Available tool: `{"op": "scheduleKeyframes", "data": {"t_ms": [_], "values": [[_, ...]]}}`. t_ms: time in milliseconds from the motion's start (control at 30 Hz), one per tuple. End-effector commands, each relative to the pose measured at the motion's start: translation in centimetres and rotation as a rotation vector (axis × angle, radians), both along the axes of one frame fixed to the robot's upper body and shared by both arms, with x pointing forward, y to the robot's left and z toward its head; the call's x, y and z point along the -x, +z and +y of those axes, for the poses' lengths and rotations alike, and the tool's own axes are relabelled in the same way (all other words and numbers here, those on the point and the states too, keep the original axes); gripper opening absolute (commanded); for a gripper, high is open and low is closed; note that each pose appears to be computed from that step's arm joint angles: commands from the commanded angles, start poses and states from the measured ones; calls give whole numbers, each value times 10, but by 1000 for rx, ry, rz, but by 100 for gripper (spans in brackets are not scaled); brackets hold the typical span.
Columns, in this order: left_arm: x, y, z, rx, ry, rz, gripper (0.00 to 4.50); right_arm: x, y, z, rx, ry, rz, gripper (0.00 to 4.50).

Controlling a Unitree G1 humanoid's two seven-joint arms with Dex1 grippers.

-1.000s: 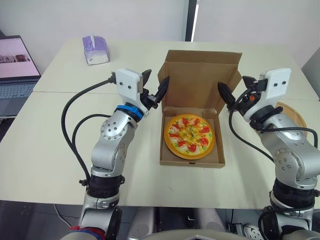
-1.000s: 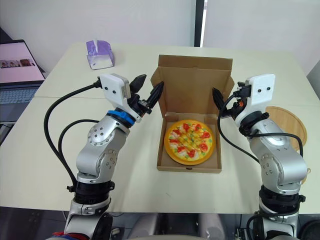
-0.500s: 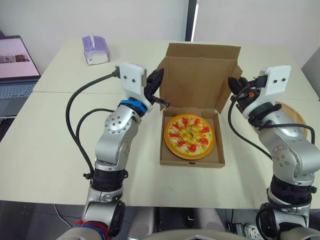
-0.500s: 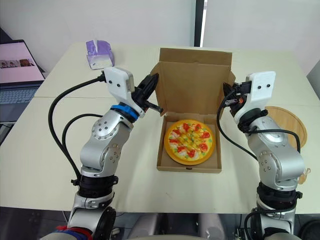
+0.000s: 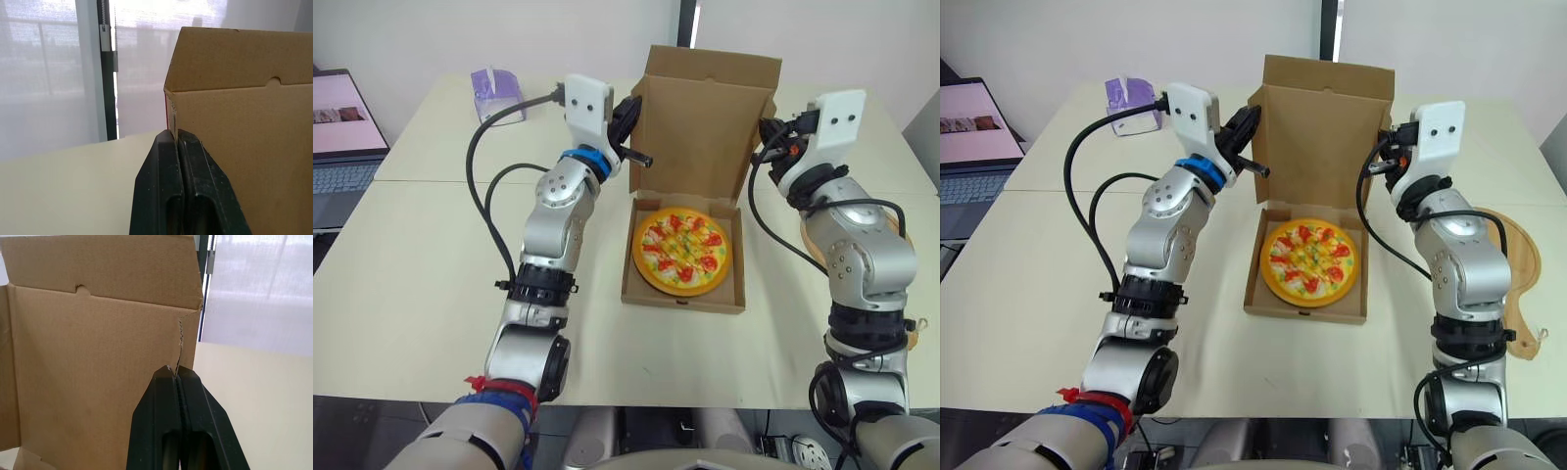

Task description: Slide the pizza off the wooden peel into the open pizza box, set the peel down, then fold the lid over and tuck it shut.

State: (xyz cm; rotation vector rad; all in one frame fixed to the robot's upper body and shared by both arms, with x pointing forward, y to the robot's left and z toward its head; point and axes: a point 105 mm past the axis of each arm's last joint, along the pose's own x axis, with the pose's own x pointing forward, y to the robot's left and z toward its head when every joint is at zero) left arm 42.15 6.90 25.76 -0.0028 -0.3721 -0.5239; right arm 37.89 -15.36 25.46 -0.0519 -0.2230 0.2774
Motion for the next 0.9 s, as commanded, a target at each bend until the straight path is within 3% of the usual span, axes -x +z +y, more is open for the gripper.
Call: {"op": "scheduleKeyframes", "data": {"t_ms": [33,400,900], "values": [[7,17,-9,8,-40,-76,0,6,20,5,15,31,-94,2],[71,-17,-20,45,-120,-1,0,47,-11,21,-46,86,-12,2],[104,-51,-24,55,-152,117,0,68,-34,19,-93,49,77,2]]}}
